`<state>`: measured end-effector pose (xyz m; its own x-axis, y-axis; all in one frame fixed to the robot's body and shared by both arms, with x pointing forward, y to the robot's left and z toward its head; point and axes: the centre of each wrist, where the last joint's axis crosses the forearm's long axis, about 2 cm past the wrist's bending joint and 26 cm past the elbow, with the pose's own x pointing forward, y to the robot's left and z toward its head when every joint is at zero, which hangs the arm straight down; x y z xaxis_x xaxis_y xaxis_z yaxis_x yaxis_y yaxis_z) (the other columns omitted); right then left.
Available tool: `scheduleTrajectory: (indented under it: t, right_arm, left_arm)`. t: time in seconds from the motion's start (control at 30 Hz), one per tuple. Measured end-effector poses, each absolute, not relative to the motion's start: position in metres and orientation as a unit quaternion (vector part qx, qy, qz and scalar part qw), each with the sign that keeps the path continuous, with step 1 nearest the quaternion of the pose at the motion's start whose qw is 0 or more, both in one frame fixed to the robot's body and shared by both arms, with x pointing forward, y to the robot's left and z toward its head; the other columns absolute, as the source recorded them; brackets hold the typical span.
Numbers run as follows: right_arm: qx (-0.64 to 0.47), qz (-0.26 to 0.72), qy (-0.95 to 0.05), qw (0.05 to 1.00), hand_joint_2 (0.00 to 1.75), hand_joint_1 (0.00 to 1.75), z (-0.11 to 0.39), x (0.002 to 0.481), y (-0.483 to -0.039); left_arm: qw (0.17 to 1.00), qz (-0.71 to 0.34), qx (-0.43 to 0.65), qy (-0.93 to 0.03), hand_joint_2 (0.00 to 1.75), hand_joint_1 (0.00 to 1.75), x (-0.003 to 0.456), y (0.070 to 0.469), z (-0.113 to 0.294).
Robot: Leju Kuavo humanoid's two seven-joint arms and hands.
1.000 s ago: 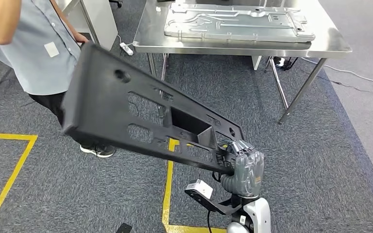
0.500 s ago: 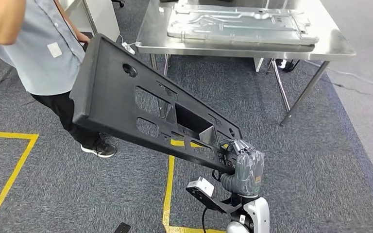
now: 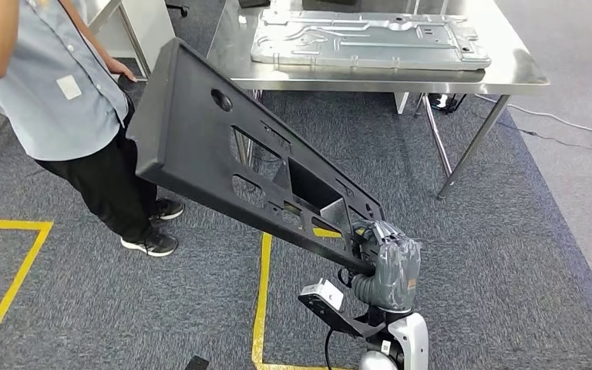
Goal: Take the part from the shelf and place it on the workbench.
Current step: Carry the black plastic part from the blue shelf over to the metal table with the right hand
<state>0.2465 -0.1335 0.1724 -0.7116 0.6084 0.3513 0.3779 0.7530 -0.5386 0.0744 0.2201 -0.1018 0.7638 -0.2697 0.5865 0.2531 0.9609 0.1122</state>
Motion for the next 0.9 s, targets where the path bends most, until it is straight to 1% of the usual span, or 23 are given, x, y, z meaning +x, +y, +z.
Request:
scheduleTrajectory:
  t: [0.9]
  right_arm:
    - [-0.279, 0.218, -0.901, 0.252, 1.75, 1.71, 0.1802, 0.256, -0.1337]
  left_arm:
    - [0.938, -0.145, 0.006, -0.314, 1.75, 0.0, 0.0744, 0.2206, -0.1019]
